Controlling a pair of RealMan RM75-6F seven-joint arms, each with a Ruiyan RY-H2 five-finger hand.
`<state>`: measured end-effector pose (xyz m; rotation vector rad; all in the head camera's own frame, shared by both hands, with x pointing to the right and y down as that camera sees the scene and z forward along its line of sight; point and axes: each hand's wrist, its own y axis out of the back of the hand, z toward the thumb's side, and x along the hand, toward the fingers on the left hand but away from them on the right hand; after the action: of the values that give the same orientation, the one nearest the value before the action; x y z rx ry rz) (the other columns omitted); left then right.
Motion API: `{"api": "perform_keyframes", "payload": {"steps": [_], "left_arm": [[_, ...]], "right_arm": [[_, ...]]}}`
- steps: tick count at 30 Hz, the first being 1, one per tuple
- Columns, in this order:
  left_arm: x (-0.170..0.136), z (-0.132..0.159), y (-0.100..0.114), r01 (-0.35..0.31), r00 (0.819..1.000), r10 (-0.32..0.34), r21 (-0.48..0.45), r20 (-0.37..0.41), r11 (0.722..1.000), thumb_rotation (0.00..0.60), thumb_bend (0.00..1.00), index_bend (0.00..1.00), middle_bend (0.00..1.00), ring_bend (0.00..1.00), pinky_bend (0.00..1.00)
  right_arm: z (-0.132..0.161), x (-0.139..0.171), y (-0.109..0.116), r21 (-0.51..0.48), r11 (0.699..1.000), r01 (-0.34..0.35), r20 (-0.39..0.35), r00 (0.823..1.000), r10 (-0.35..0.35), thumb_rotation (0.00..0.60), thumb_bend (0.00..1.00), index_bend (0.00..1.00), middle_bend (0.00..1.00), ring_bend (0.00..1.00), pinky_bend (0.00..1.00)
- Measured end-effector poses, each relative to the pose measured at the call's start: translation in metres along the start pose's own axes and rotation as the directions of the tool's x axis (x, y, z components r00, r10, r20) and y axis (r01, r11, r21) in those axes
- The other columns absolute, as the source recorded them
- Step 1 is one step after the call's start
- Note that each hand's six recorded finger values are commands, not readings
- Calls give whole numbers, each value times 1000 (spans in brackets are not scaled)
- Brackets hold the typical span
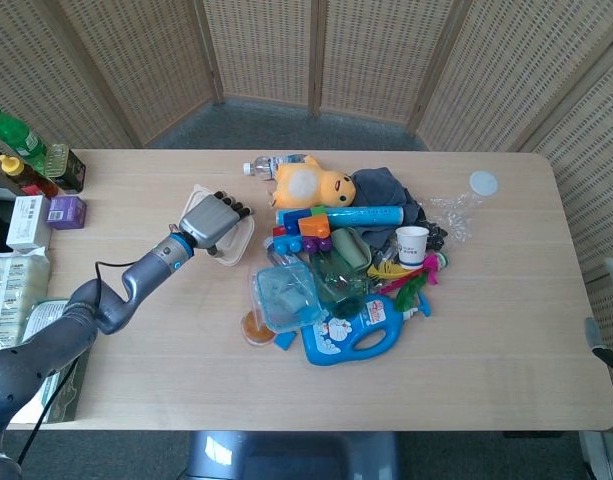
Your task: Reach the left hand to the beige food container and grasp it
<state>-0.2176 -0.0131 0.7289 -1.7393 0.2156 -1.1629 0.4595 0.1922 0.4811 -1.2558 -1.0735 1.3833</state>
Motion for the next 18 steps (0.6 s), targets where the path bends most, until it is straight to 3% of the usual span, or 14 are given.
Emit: {"api": "perform_keyframes", "payload": {"steps": [9,18], "left_arm": [[-23,-19,47,-134,991,133,-81,-18,988,600,133,470,427,722,548],[-58,-35,124,-316,949,312,-166,-53,934,600,126,458,430,715,539]], "right_arm": [[7,-3,-4,-19,1000,-3,-27,1000,2,587,407,0,0,0,0],[10,-2,-7,-38,999,-2,-38,999,1,589,405,0,0,0,0]]}}
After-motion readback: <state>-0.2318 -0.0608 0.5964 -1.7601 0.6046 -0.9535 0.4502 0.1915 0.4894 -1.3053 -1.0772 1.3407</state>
